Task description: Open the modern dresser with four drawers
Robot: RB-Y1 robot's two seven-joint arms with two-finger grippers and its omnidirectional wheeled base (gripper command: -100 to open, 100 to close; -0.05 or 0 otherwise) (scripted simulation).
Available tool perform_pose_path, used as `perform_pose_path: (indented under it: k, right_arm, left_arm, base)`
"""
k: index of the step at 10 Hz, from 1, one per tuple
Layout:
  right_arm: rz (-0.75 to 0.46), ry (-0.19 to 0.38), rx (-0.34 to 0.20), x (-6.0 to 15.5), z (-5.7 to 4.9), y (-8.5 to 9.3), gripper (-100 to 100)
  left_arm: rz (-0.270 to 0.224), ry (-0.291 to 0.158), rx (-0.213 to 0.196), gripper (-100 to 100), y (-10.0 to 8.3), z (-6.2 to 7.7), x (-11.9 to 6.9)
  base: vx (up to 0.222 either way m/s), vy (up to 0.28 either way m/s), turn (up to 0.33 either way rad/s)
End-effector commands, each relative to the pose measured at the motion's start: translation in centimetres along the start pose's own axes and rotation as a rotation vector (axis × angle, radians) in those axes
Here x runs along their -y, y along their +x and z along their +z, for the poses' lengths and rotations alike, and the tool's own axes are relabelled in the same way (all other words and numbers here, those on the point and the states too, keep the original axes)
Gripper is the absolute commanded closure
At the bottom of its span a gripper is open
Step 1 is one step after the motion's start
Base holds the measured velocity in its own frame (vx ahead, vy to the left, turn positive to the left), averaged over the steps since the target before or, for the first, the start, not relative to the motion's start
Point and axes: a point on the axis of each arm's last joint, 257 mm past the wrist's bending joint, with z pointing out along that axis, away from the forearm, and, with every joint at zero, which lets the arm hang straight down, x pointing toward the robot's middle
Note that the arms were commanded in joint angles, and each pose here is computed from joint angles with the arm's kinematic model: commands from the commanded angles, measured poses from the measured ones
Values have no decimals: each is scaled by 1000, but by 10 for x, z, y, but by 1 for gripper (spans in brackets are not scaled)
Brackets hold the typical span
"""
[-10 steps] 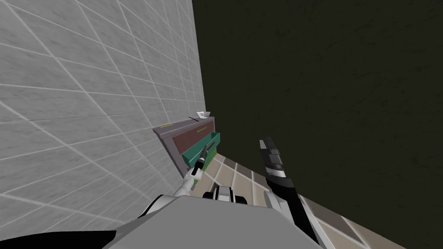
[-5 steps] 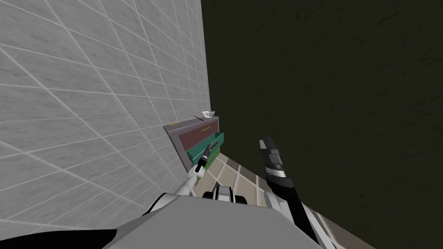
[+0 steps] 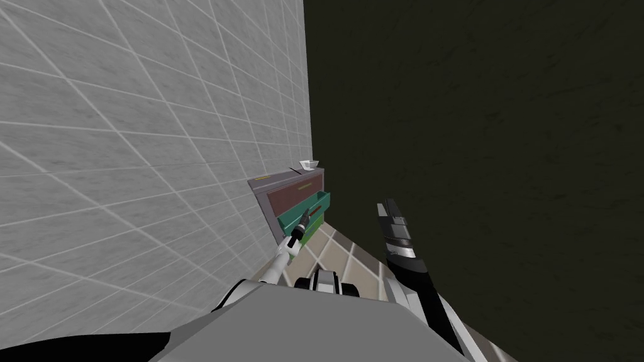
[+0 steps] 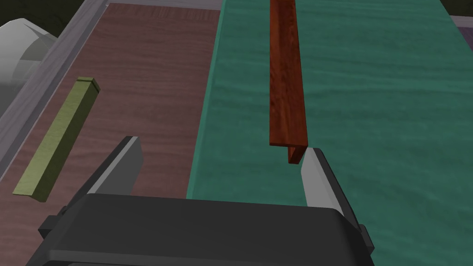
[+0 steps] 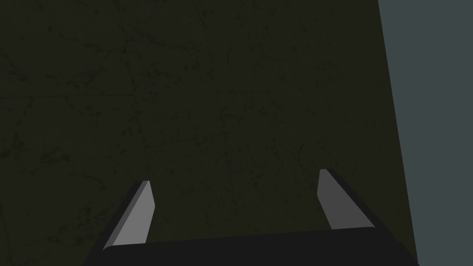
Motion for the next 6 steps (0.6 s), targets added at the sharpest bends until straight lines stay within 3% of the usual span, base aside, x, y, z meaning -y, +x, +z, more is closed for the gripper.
perform_pose_path:
  k: [1, 6]
  right_arm:
    - [0, 0, 0, 0, 0, 0, 0]
    - [0, 0, 0, 0, 0, 0, 0]
  left_arm:
    - [0, -5, 0, 0, 0, 0, -2]
    - [-3, -20, 0, 0, 2, -3, -8]
  base:
    - [6, -4, -11]
    - [1, -1, -2]
